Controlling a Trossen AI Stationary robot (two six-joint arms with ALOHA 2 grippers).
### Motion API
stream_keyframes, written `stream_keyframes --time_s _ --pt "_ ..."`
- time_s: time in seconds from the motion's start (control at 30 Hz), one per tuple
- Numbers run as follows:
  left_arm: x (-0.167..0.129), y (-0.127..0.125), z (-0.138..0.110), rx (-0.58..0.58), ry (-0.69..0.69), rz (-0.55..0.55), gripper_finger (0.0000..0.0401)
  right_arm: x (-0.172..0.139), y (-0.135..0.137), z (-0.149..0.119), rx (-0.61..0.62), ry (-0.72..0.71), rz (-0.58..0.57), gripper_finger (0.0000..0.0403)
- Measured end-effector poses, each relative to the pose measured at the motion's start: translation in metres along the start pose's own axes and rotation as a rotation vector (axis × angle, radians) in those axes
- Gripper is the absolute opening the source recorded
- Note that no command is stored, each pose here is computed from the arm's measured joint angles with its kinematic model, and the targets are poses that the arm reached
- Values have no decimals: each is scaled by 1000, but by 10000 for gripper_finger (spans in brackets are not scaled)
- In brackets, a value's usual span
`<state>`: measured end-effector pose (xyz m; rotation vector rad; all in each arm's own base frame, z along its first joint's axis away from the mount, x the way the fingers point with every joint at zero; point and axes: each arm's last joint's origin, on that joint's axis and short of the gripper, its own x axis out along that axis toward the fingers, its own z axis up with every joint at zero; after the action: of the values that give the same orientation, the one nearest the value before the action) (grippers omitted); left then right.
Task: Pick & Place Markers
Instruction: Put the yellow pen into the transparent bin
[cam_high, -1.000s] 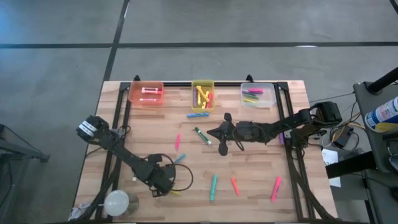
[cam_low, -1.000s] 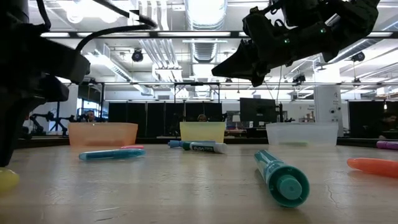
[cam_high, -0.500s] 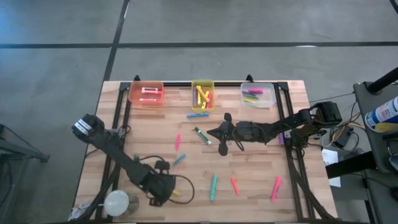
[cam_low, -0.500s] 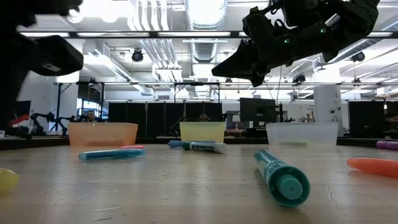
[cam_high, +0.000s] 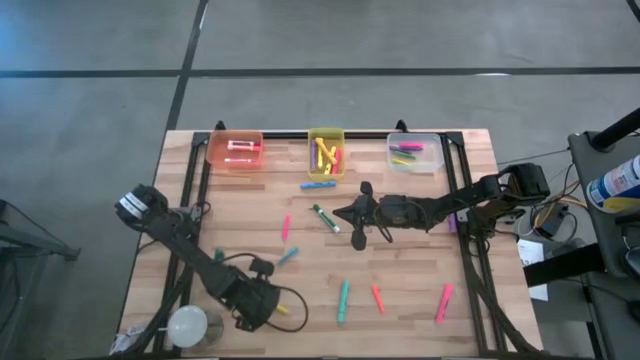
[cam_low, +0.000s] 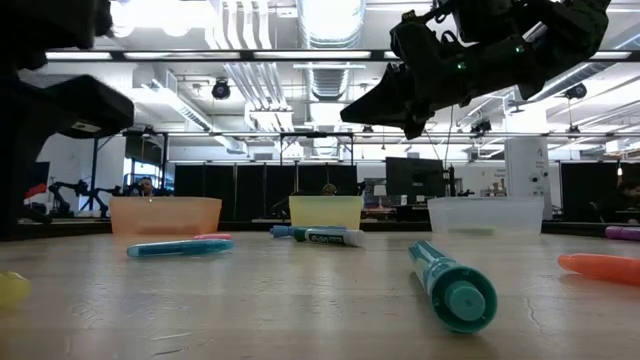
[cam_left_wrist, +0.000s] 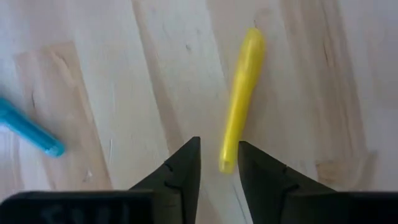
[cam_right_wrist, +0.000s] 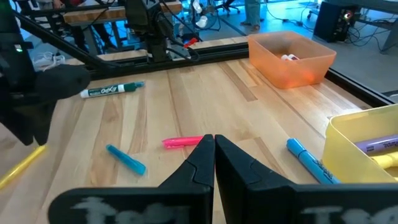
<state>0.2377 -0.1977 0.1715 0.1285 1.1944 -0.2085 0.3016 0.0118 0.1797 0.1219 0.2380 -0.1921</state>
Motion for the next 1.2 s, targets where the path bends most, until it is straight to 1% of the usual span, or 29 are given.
stream_keyframes --time_s 0.17,0.33,0.5,0.77,0.9,1.03,1.17,1.2 --pt "5 -1 -1 -5 -40 -23 113 0 0 0 -4 -1 0 8" --pt "11 3 -9 -8 -17 -12 113 0 0 0 -4 -1 0 8" --pt "14 4 -13 -13 -11 -9 110 0 0 0 -3 -1 -1 8" --pt "15 5 -13 1 -13 -6 75 0 0 0 -3 -2 -1 8" --pt "19 7 -13 -18 -2 2 59 0 0 0 -3 -2 -1 8" --pt "23 9 -13 -34 10 5 48 0 0 0 -4 -2 -2 8" --pt "18 10 -12 -39 -2 2 41 0 0 0 -3 -2 -2 8" --pt "16 12 -12 -41 -13 19 39 0 0 0 -4 -2 -2 8"
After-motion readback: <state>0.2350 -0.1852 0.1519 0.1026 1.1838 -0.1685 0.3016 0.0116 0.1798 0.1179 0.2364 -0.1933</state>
